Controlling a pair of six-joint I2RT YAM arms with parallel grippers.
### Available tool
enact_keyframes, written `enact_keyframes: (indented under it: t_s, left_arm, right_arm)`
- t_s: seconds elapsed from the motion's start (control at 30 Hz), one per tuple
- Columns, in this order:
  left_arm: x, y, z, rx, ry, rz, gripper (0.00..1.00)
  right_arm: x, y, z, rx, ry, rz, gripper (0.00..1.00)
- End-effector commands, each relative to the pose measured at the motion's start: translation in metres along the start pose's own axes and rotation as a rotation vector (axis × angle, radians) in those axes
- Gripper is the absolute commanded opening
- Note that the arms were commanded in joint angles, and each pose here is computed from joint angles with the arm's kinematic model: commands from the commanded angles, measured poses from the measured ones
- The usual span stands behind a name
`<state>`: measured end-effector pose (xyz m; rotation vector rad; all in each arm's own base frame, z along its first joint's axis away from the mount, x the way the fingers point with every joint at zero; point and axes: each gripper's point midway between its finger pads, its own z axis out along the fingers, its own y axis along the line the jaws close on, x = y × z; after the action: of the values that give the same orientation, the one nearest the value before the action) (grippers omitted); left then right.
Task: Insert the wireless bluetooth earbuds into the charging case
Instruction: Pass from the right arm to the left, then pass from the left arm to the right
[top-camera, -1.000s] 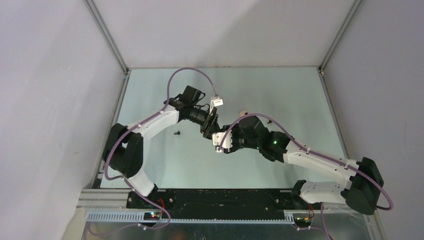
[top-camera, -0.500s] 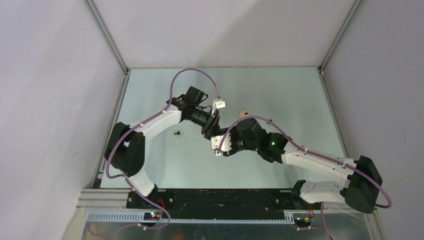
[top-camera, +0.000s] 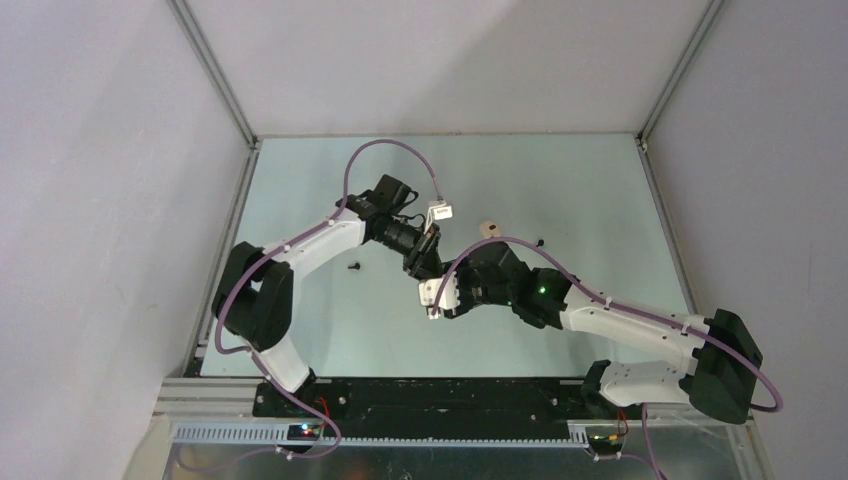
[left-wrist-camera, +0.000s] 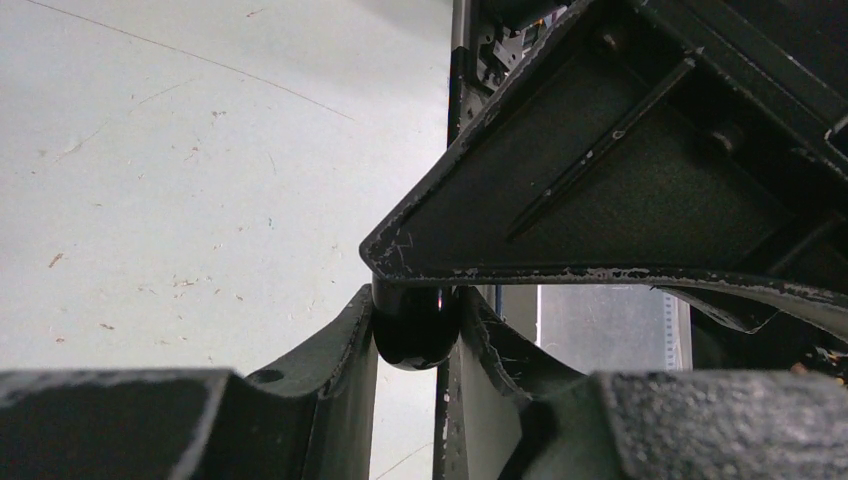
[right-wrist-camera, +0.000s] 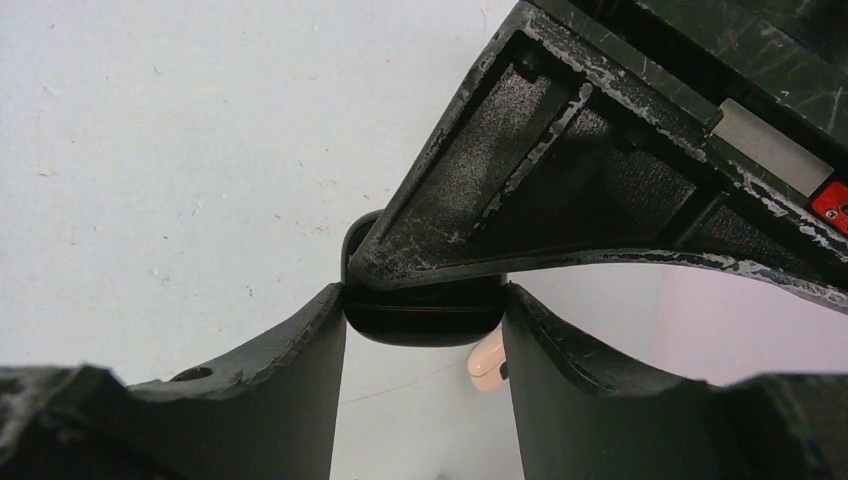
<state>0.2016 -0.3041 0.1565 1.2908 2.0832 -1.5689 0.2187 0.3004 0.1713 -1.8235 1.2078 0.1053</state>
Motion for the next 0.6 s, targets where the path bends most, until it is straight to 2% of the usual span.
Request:
enact_keyframes:
  t_s: [0.0,0.03,0.07,0.1,0.17,0.37,0.5,0.57]
  left_arm:
    - [-0.017,-0.012,0.0,0.041,-0.023,0.099,0.14]
    - [-0.017,-0.012,0.0,0.042,-0.022,0.1,0.13]
    - [-0.017,-0.013,0.0,0.044,-0.023,0.104,0.12]
    - [-0.017,-0.014,0.0,0.046,-0.023,0.107,0.11]
    - [-0.018,-0.016,-0.001,0.049,-0.023,0.113,0.11]
    - [-0.024,-0.026,-0.009,0.032,-0.04,0.165,0.12]
    - [-0.03,-0.029,-0.015,-0.016,-0.057,0.215,0.12]
    - [-0.037,-0.031,-0.019,-0.056,-0.078,0.248,0.13]
  right_arm:
    - [-0.006,-0.011,0.0,0.046,-0.02,0.002,0.47]
    - [-0.007,-0.012,0.0,0.051,-0.021,0.006,0.58]
    - [-0.007,-0.013,-0.001,0.056,-0.021,0.009,0.64]
    - [-0.008,-0.015,-0.002,0.065,-0.027,0.018,0.8]
    - [-0.01,-0.02,-0.004,0.083,-0.041,0.044,0.96]
    - [-0.028,-0.042,-0.03,0.071,-0.154,0.238,0.99]
    - [-0.042,-0.059,-0.06,0.023,-0.281,0.417,0.99]
    - [-0.057,-0.063,-0.076,-0.034,-0.385,0.496,0.99]
